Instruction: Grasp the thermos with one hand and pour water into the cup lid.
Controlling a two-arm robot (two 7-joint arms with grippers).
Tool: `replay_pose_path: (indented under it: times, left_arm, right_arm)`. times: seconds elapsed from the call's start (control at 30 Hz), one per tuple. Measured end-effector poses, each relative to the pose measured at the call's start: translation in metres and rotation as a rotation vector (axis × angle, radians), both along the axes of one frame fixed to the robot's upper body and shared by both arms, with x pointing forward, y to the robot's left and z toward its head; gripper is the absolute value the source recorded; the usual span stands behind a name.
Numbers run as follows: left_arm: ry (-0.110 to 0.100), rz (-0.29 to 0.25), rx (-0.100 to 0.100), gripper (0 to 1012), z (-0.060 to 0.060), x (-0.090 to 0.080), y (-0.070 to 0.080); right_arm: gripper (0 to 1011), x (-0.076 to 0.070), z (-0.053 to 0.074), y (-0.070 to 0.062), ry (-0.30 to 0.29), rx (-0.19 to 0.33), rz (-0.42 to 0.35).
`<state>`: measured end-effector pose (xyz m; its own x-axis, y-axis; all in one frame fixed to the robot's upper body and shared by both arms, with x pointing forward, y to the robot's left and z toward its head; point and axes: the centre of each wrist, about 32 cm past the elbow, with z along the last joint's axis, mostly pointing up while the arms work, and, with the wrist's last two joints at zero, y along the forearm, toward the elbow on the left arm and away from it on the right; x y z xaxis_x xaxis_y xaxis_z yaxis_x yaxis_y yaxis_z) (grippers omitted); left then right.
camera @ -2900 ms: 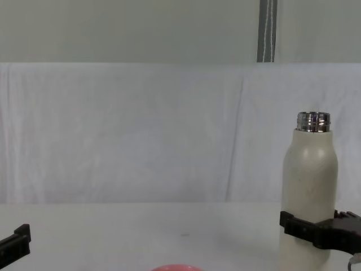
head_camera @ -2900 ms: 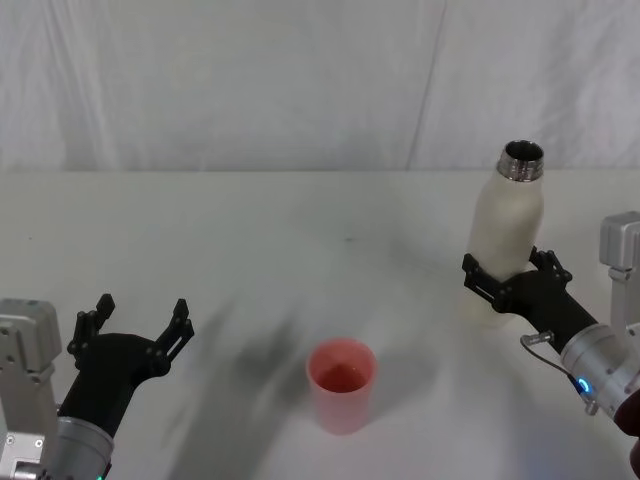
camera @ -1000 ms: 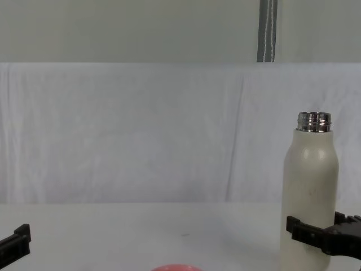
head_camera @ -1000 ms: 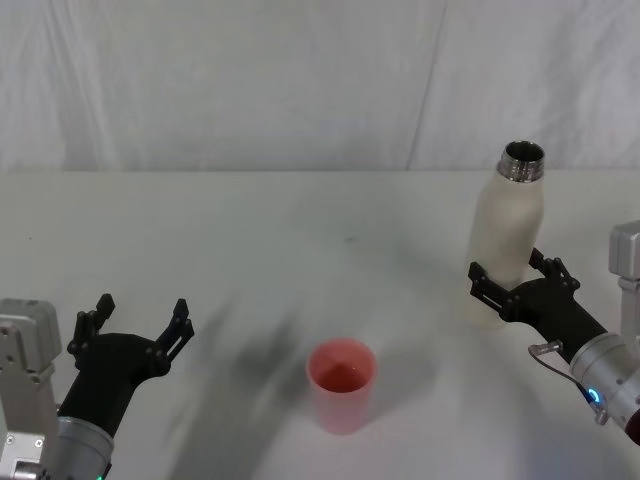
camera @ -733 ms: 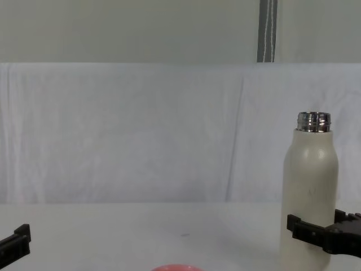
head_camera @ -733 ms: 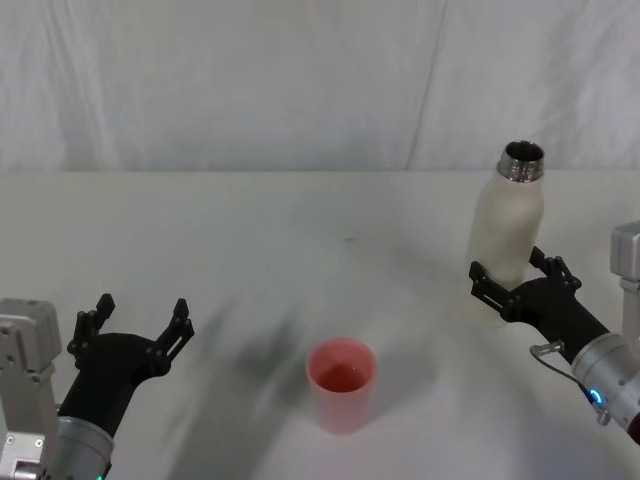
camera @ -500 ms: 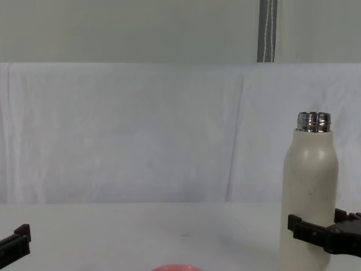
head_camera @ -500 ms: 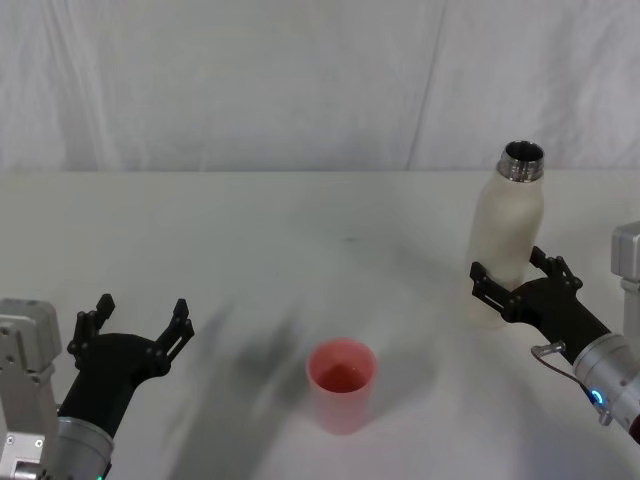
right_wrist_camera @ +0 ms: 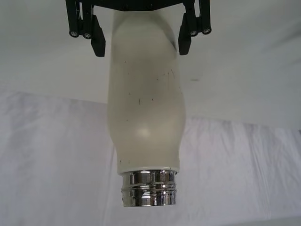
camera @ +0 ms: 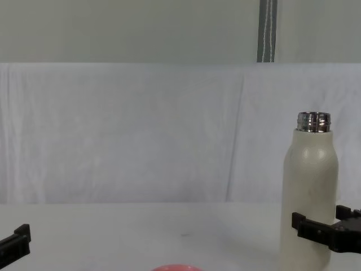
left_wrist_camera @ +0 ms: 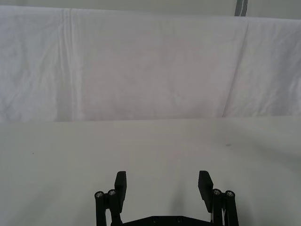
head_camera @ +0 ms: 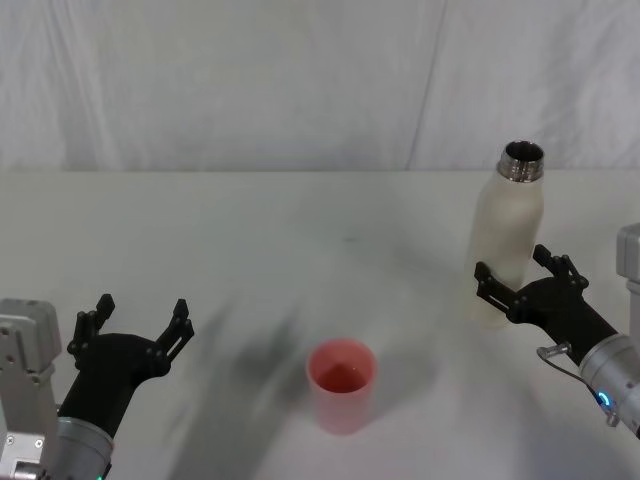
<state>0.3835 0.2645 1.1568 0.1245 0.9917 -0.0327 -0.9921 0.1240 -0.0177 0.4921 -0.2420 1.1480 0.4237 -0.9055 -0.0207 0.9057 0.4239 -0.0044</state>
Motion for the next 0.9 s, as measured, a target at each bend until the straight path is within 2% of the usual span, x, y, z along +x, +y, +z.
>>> replay_pose_path:
  times: [0.9]
  left_arm:
    - [0.000,0.000,0.000,1001,0.000,0.000,0.000]
  right_arm:
    - [1003,-0.012,0.002,-0.005,0.004,-0.019,0.001]
